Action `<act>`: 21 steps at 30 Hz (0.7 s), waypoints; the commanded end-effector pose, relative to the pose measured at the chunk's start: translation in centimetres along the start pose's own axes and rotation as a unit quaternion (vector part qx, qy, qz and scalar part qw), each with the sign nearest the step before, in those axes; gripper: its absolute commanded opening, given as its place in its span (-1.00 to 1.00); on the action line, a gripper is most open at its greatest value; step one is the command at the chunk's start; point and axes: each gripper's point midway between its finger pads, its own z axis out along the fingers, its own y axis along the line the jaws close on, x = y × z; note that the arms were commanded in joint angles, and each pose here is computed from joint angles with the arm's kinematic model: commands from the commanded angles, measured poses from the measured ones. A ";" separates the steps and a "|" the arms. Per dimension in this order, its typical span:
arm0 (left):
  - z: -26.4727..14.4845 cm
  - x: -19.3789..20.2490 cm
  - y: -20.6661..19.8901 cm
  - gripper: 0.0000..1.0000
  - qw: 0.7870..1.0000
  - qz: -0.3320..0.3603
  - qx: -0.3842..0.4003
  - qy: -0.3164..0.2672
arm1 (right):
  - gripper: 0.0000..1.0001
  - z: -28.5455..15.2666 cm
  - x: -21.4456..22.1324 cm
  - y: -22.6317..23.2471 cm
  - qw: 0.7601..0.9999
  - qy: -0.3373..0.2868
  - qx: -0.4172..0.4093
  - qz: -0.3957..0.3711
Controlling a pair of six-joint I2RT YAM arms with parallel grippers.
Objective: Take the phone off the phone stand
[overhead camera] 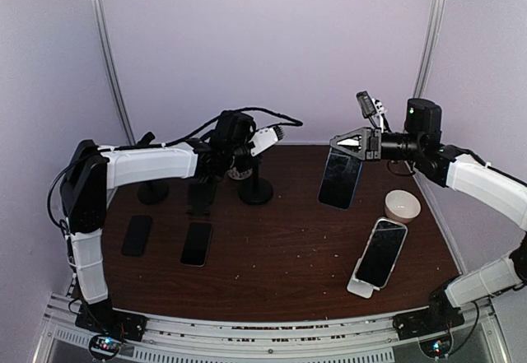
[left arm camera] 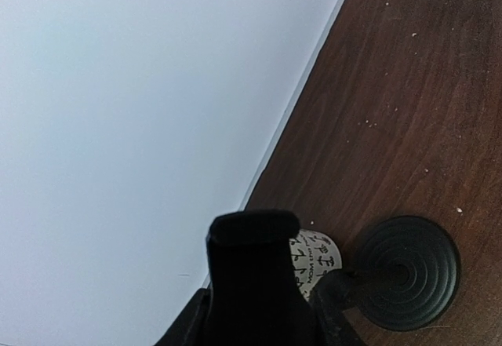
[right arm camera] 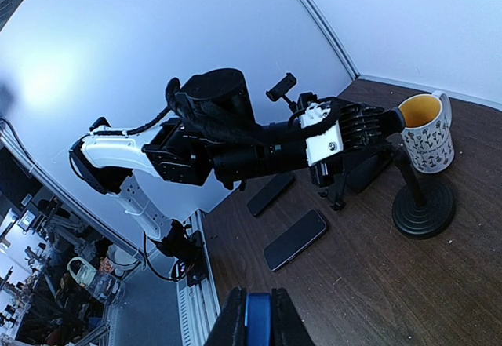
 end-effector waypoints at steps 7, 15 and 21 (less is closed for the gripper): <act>-2.2 -4.1 3.8 0.22 0.995 -0.057 -0.028 -0.082 | -1.00 -0.1 -0.8 0.5 1.000 -0.011 -0.013 -0.011; -5.8 -5.1 5.2 0.73 0.987 -0.102 -0.011 -0.121 | -1.00 -0.1 -1.0 0.6 1.000 -0.014 -0.008 -0.008; -9.7 -4.1 7.9 0.96 0.978 -0.155 -0.049 -0.132 | -1.00 1.0 -0.3 1.1 1.000 0.007 0.006 -0.016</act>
